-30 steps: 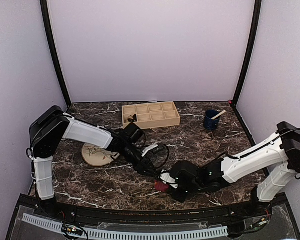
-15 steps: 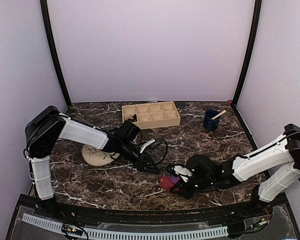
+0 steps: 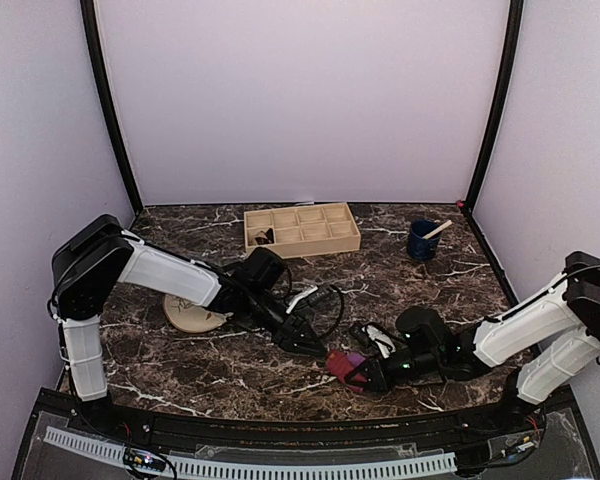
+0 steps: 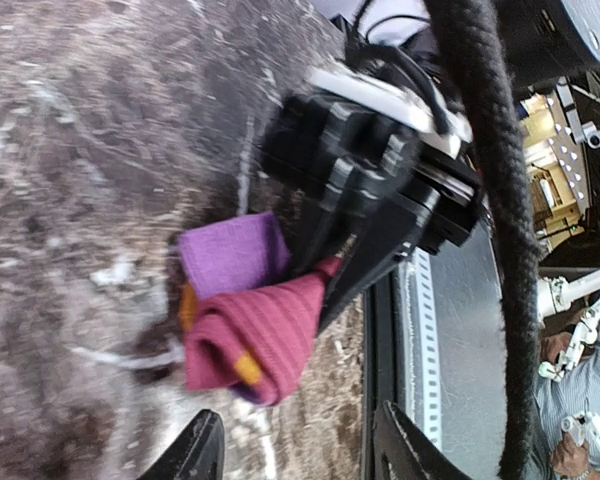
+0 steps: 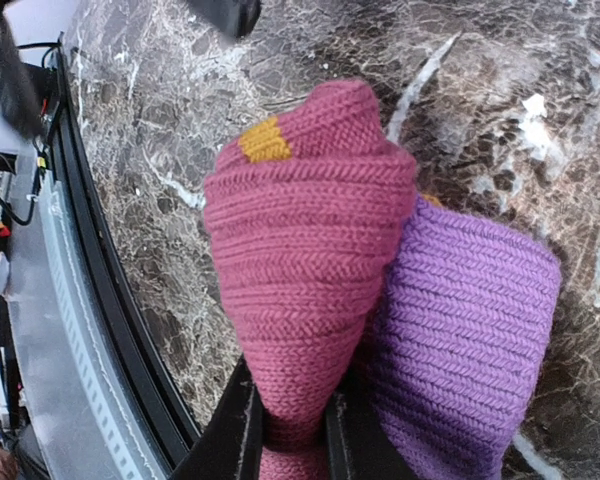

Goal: Roll the socks
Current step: Roll the sock at the center of the board.

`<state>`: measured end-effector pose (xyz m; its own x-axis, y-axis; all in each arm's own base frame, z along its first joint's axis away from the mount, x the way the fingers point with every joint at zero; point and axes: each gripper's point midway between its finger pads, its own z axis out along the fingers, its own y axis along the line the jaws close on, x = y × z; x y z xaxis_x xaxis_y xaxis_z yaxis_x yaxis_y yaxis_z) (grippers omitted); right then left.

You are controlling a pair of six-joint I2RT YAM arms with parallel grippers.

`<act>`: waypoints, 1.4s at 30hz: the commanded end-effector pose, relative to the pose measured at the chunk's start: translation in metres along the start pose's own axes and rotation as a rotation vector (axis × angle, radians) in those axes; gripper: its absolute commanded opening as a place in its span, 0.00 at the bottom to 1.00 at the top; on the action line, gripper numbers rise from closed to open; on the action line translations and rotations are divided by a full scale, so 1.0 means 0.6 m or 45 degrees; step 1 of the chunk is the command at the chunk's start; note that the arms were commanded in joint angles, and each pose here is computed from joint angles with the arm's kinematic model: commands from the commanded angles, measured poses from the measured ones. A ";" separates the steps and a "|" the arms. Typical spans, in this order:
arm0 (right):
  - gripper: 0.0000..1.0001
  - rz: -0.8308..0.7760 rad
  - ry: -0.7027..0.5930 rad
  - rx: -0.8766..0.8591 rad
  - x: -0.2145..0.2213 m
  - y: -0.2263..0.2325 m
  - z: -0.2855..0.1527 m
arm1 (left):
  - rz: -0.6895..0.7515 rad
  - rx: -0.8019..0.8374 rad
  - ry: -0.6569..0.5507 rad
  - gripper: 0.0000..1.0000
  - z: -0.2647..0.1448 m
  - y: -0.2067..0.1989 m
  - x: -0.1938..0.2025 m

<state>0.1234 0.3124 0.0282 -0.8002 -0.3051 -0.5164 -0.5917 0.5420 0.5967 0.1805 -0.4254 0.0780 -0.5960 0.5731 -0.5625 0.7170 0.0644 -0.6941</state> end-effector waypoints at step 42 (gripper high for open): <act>0.04 0.101 0.001 -0.158 0.014 0.013 0.001 | -0.010 0.018 0.218 0.07 0.110 -0.006 0.045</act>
<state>0.1096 0.3142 0.0270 -0.8485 -0.2725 -0.4535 -0.5288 0.4691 0.7074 0.1502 -0.4598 0.0344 -0.5322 0.6884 -0.4929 0.7366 0.0894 -0.6704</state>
